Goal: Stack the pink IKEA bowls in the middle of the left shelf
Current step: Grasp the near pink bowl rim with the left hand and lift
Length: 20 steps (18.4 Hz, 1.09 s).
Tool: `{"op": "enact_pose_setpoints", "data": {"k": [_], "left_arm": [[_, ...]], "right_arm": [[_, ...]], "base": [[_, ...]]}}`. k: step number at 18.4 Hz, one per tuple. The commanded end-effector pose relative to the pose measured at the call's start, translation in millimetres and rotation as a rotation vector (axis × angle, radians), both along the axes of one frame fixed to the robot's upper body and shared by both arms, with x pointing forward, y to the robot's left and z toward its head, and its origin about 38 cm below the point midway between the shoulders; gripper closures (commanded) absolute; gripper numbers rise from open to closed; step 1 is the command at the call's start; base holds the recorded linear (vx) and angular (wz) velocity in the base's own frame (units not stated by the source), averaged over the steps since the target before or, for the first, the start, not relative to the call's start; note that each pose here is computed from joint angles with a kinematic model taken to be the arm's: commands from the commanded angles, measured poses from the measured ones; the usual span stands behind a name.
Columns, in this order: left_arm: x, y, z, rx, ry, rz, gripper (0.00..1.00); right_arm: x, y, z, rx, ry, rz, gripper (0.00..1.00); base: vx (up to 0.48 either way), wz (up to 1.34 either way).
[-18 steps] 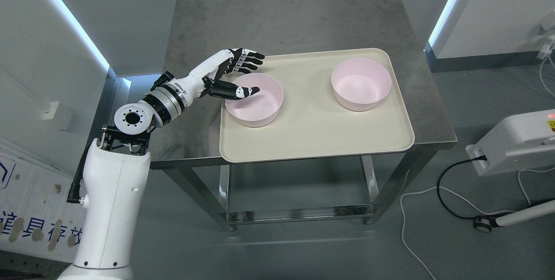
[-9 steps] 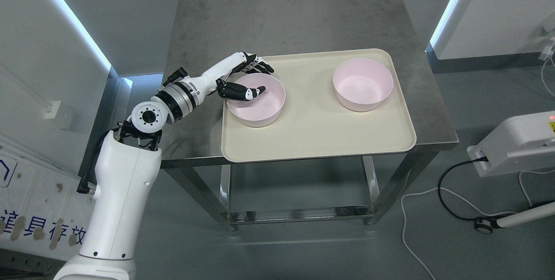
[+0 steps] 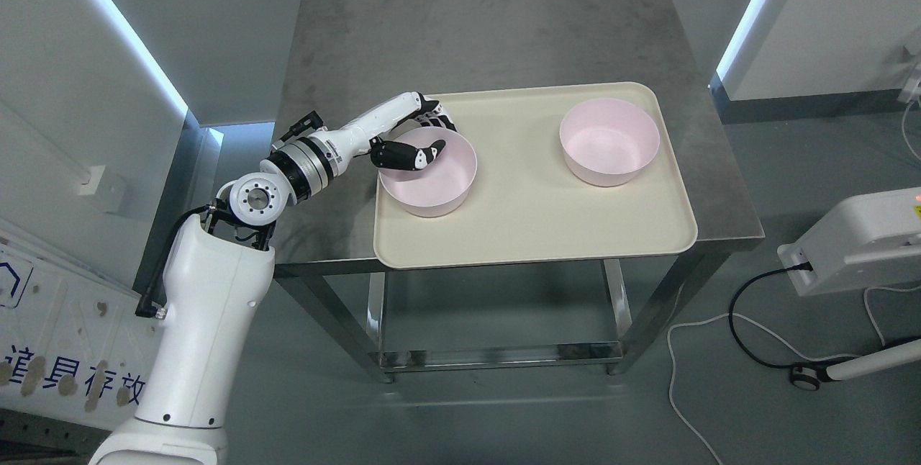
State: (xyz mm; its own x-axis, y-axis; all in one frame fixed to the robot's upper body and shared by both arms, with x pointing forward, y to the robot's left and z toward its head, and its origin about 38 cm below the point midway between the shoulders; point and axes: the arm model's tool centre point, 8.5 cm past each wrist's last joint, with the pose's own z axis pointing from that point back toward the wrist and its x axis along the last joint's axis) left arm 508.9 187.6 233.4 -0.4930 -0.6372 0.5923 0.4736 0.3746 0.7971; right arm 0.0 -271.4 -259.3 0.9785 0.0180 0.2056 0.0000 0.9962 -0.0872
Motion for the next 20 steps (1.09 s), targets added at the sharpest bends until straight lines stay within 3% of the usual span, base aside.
{"op": "enact_pose_setpoints", "data": {"k": [1,9,12,15,18,20], "left_arm": [[6,-2,14,-0.032,-0.036,-0.004,1.00],[17,-6,122,-0.130,-0.242,-0.041,1.00],[8,-57,146,-0.149,-0.266,-0.161,1.00],[-5,-130,132,0.004,-0.242,-0.308,0.99],[-25,-187,88,0.104,-0.190,-0.437,0.99],[-31,-204,62,0.167,-0.153,-0.479,0.99]], "right_arm": [[5.9,-11,1.0,-0.018,-0.017,-0.004,0.00],[5.9,-11,1.0,-0.018,-0.017,-0.004,0.00],[5.9,-11,1.0,-0.018,-0.017,-0.004,0.00],[5.9,-11,1.0,-0.018,-0.017,-0.004,0.00],[5.9,-11,1.0,-0.018,-0.017,-0.004,0.00],[5.9,-11,1.0,-0.018,-0.017,-0.004,0.00]], "base": [[0.000,0.00],[0.000,-0.01],[0.001,0.00],[0.000,0.00],[0.000,0.00],[0.000,0.00]]}}
